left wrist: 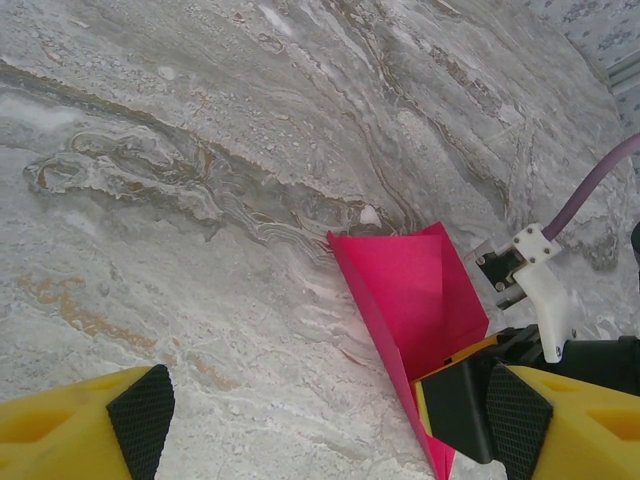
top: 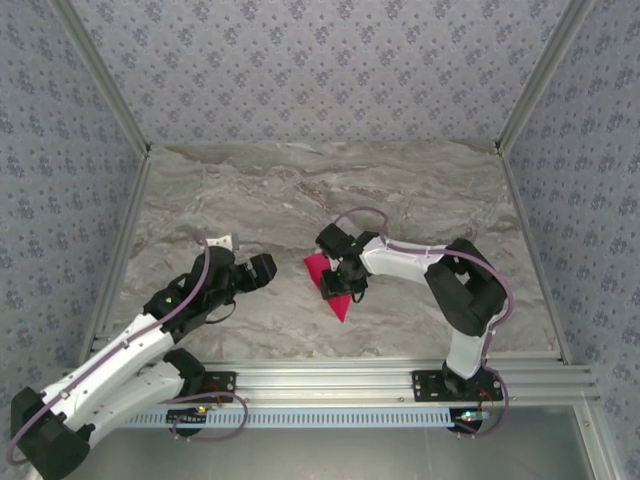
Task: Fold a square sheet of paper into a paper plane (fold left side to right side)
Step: Pick up the paper plane at the center of the table, then place the paper plane at the center of the table.
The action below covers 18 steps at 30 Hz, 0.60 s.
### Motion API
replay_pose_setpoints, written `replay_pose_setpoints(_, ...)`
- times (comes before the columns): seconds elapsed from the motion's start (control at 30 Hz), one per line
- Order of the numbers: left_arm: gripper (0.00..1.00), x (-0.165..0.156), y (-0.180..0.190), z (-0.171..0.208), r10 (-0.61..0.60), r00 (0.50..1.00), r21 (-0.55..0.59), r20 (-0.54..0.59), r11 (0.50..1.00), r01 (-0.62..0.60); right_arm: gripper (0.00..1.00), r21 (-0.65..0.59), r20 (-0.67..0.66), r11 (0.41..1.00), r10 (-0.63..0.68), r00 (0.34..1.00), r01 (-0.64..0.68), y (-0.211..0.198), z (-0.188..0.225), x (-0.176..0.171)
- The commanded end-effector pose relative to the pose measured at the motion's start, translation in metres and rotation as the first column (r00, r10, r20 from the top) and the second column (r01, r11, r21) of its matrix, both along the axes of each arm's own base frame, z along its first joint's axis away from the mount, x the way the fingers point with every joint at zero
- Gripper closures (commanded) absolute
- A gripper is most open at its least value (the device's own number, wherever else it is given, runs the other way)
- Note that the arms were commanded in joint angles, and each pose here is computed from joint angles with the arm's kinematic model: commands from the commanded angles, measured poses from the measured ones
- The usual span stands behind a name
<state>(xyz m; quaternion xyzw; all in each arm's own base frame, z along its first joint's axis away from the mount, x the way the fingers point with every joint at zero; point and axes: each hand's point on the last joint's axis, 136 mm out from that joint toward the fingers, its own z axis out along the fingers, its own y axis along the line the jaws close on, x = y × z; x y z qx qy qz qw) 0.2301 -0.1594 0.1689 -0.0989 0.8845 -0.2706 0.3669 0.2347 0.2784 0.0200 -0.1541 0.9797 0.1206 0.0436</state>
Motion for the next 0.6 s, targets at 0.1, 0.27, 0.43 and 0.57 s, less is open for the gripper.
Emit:
replay_pose_setpoints(0.1,0.15,-0.005,0.012,-0.002,0.029,1.000,0.015,0.003,0.999,-0.029,0.82,-0.073,-0.002,0.997,-0.034,0.999,0.034,-0.010,-0.007,0.004)
replay_pose_setpoints(0.27,0.15,-0.009,0.014,0.007,0.016,1.000,0.004,0.026,1.000,-0.016,0.96,-0.018,0.061,0.998,-0.065,0.996,0.066,-0.002,0.029,0.046)
replay_pose_setpoints(0.43,0.15,-0.015,0.015,0.016,-0.012,0.999,0.000,0.045,1.000,0.012,0.97,-0.042,0.141,0.992,-0.114,0.983,0.121,-0.010,0.058,0.115)
replay_pose_setpoints(0.57,0.15,-0.020,0.012,0.017,-0.034,0.999,-0.026,0.042,0.999,0.036,0.97,-0.078,0.167,0.969,-0.220,0.961,0.235,-0.025,0.058,0.161)
